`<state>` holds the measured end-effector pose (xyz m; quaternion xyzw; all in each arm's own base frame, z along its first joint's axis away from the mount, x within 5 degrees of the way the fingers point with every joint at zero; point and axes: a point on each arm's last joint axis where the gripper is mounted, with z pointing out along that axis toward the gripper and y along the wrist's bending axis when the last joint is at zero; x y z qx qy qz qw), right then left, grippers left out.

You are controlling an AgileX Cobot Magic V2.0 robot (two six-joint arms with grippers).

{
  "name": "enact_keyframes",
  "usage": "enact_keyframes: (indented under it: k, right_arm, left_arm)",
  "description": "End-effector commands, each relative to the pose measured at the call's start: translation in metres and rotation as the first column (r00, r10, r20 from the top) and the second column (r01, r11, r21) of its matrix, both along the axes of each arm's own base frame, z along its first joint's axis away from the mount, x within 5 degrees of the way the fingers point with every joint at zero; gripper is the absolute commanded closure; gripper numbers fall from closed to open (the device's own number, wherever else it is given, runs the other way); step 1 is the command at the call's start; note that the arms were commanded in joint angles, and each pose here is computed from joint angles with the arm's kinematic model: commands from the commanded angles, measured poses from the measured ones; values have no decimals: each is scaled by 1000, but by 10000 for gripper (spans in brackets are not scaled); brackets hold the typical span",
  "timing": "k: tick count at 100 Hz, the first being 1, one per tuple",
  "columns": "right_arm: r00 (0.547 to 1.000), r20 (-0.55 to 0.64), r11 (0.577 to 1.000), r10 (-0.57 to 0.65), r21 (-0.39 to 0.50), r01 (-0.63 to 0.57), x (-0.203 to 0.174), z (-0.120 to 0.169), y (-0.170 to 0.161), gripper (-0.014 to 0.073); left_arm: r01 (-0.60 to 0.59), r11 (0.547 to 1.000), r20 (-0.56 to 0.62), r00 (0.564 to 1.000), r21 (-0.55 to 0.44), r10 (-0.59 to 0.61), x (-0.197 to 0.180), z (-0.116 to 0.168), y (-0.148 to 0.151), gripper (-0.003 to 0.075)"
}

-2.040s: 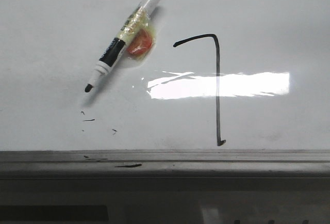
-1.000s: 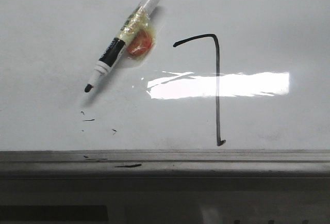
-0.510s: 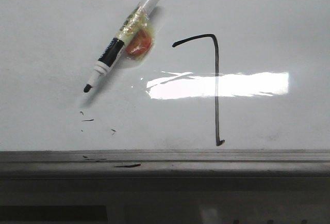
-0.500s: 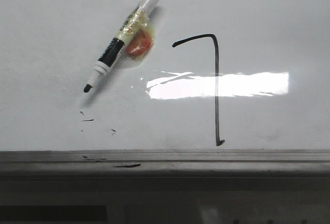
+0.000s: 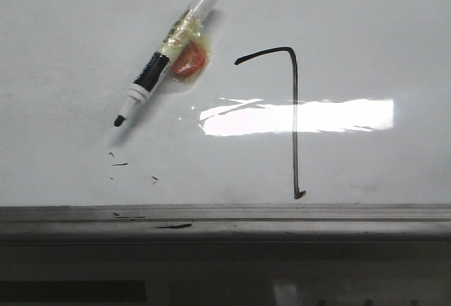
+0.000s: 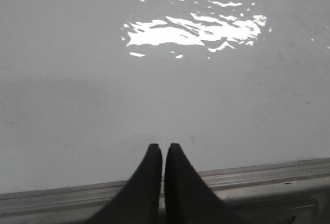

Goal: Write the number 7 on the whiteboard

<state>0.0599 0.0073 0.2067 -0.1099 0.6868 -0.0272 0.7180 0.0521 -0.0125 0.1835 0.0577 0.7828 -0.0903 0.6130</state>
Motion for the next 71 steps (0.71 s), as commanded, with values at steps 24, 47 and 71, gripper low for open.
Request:
enact_keyframes:
  k: [24, 47, 71]
  right_arm:
    - [969, -240, 999, -53, -24, 49, -7, -28, -5, 639]
    - [969, -242, 998, -55, -30, 50, -7, -28, -5, 639]
    - [969, -242, 998, -55, -30, 50, -7, -28, -5, 639]
  left_arm:
    - [-6, 1000, 58, 998, -26, 8, 0, -1, 0, 741]
    - [-6, 1000, 58, 998, -26, 8, 0, -1, 0, 741]
    - [-6, 1000, 58, 998, -26, 8, 0, -1, 0, 741]
